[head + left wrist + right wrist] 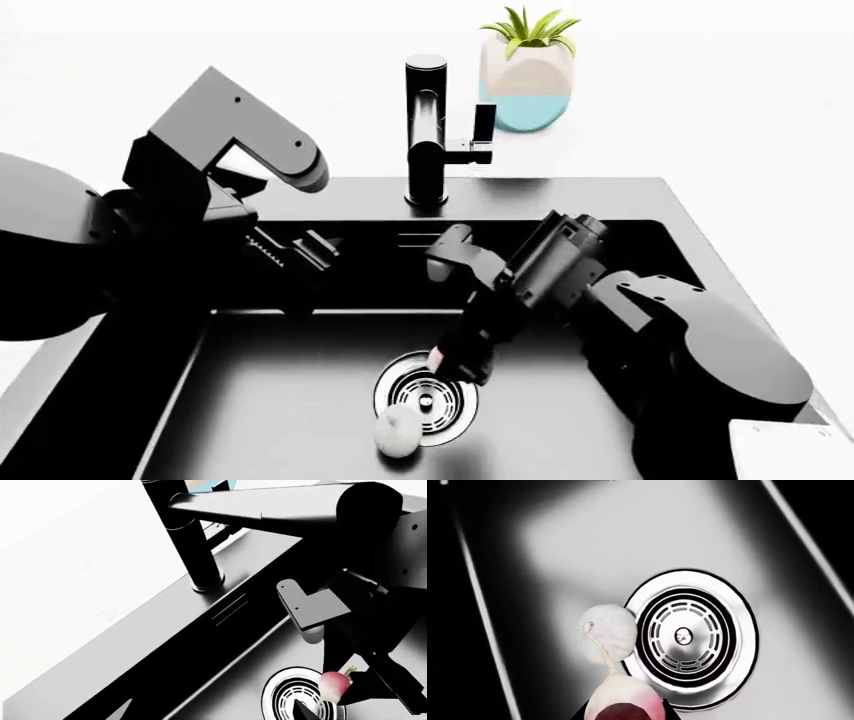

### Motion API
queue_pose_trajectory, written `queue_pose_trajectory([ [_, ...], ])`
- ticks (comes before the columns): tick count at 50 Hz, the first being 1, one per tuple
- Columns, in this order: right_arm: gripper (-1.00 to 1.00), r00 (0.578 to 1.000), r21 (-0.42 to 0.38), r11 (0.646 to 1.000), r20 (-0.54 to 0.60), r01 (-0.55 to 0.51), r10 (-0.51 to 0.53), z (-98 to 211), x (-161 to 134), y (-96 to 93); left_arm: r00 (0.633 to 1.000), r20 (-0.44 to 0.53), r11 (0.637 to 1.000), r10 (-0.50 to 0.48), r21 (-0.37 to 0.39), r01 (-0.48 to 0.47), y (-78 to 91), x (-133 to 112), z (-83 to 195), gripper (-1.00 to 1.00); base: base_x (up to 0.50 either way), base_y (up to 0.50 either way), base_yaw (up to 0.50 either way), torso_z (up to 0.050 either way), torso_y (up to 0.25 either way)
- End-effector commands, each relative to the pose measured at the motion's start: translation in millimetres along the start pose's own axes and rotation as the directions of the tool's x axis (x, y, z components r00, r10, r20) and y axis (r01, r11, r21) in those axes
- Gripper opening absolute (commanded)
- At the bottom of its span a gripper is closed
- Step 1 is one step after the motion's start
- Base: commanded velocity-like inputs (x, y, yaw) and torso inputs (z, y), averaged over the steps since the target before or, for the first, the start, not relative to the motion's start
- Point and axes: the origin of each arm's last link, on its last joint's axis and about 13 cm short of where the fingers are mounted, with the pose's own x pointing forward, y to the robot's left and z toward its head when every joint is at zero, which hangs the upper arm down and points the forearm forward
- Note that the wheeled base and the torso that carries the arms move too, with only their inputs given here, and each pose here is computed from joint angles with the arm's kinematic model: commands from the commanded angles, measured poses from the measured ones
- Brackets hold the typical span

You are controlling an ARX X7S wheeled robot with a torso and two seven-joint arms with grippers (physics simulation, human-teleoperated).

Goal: Pick up the fruits and vegetables and place them in the sink. Turn on the sink faucet to wash them. Then turn the sink off and put them in the tray.

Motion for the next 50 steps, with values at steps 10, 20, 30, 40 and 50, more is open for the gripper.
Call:
queue_pose_trajectory([
  [10,-1.0,0.994,0.112,0.988,0.019,0.107,-0.109,-5,3,3.7,1.0,-0.006,1.0,-0.001,-0.005,0.001,0.3,1,-3,1.0,0.02,0.0,0.0,0.0,0.0],
  [20,-1.0,0.998,0.081,0.994,0.002,0.067,-0.068,-6,8,4.2,1.0,-0.007,1.0,-0.001,-0.005,0.001,0.5,2,-4,1.0,0.02,0.0,0.0,0.0,0.0],
  [30,1.0,0.999,0.061,0.997,0.019,0.05,-0.051,-4,7,3.3,1.0,-0.007,1.0,0.0,-0.009,0.0,0.2,1,-5,1.0,0.0,0.0,0.0,0.0,0.0],
  [40,1.0,0.997,0.033,0.997,0.034,0.074,-0.075,1,-4,0.0,1.0,-0.008,1.0,0.001,-0.012,-0.001,0.0,-1,-6,1.0,0.0,0.0,0.0,0.0,0.0],
  [50,1.0,0.986,-0.035,0.986,0.052,0.162,-0.16,1,-27,-10.9,1.0,-0.016,1.0,-0.004,-0.004,0.004,-2.5,2,-6,1.0,0.0,0.0,0.0,0.0,0.0],
])
